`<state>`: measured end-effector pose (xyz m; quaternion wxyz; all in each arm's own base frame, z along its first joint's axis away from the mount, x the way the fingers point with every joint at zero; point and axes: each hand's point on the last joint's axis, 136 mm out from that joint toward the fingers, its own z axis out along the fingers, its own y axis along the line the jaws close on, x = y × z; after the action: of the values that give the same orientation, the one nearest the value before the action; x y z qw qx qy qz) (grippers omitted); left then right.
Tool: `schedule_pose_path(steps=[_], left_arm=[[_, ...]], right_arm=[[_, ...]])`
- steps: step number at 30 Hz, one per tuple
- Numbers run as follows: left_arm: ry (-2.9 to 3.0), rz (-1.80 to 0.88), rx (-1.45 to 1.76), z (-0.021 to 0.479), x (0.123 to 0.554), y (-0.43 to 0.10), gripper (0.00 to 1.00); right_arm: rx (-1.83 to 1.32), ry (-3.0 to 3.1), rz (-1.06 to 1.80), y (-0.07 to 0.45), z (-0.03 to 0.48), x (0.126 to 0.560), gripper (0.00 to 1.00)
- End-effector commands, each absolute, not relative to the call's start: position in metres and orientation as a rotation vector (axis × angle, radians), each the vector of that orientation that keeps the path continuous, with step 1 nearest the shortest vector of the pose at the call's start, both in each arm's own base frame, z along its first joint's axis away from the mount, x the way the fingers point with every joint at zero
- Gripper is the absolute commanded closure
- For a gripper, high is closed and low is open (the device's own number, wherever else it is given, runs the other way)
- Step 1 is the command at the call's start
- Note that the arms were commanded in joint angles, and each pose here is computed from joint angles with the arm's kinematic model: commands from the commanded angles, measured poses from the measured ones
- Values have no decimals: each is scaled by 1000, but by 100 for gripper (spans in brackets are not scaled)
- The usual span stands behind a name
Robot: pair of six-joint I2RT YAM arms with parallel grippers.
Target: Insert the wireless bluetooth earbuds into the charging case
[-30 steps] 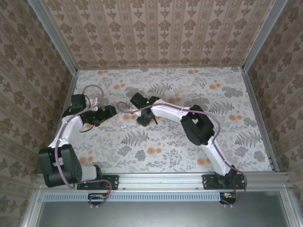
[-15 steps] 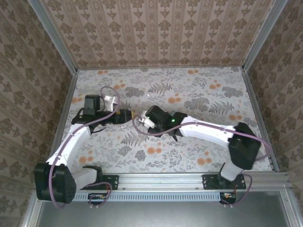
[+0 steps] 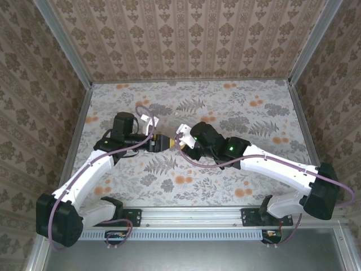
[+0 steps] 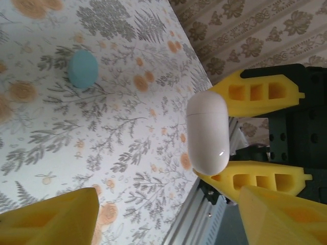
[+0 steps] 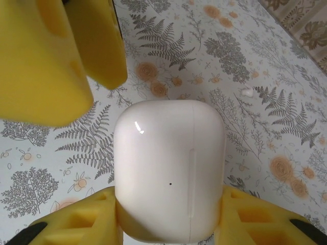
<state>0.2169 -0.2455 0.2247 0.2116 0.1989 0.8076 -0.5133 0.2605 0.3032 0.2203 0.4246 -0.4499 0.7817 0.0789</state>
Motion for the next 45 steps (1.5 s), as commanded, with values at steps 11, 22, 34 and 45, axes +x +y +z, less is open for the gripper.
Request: schedule_pose_path(steps=[11,22,34,45], left_arm=[[2226,-1523,600,244,216,-272,41],[2257,-1531,623,242,212,-277,58],[2274,-1563,650,238,208,-279,58],[2192,-1516,715,247,208,-277,85]], right_arm=[[-1202,1895,130,300,227,248,60],[-1200,1876,118,303,231,250,60],[-1207,1876,96,302,229,252,60],[-1170,1861,253,309,246,239,44]])
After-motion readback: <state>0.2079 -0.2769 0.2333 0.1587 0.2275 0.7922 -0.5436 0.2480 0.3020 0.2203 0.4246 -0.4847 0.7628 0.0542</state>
